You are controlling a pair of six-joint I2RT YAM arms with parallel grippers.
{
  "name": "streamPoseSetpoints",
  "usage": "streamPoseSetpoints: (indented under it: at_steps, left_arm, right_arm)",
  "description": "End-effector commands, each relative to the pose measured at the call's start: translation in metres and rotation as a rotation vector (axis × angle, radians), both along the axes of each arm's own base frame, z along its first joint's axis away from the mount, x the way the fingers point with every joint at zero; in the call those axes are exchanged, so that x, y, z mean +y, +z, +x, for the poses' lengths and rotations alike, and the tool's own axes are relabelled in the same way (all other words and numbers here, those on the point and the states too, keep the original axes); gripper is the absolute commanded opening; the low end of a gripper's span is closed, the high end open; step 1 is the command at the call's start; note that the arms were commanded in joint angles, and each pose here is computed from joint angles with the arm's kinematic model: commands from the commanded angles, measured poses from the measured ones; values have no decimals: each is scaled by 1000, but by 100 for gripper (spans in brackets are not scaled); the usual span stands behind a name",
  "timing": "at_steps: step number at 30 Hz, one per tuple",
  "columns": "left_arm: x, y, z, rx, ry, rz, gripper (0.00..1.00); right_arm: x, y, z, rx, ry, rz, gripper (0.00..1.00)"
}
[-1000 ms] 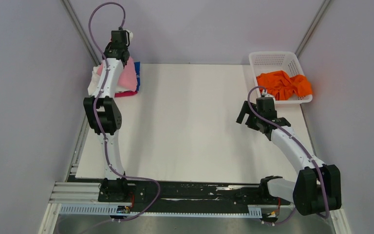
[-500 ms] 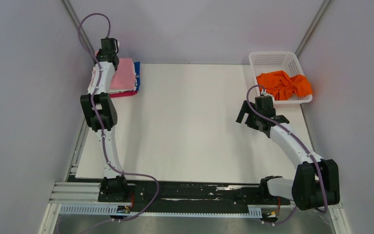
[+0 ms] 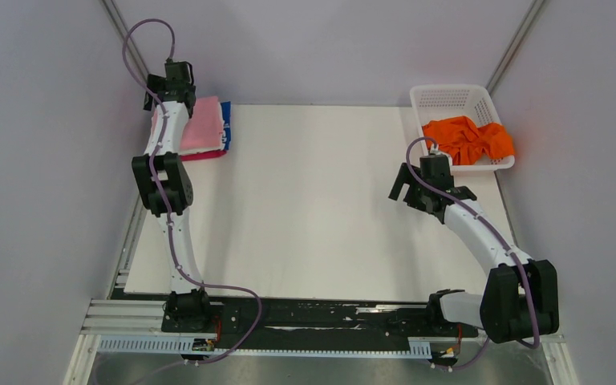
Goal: Fold and stack the t-shirts
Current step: Put the neatly folded tshirt into the corner of the board with the left arm, then reset both arms
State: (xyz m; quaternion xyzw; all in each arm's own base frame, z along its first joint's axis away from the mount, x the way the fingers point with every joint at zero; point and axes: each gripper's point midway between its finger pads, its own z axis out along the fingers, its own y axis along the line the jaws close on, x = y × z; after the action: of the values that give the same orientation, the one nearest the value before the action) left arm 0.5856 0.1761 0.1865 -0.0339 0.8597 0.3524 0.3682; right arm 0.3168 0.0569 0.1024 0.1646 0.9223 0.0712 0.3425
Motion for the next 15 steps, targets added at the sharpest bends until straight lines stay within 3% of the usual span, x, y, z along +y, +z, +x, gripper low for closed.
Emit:
streamPoseSetpoints:
  at_steps: [1,6,7,8,9,10,11,12,15]
  left_arm:
    - [-2,46,0,-160,40,-73,100]
    - [-40,76,-21,-289,45,-350,100]
    - [-55,63,-25,-269,10,-435,100]
    - [-69,91,-31,-365,-9,-511,100]
    - [-94,68,-39,-318,-72,-613,100]
    - [-115,109,-48,-441,-145,-696,100]
    - [-134,74,-63,-389,-149,-747,100]
    - [-151,121,-75,-539,-231,-790,100]
    - [-214,104,-137,-582,-359,-872,100]
  right_arm:
    - [-4,25,13,-80,-54,10,100]
    - [-10,30,9,-116,-109,23,100]
    - [-11,31,8,-123,-119,30,100]
    - [-11,33,7,-134,-127,39,100]
    - [-12,34,6,-145,-135,48,100]
    - [-12,36,6,-159,-140,58,100]
    - [-12,37,5,-173,-142,69,100]
    - [-11,39,4,-184,-139,82,100]
    - [-7,42,0,-215,-123,111,100]
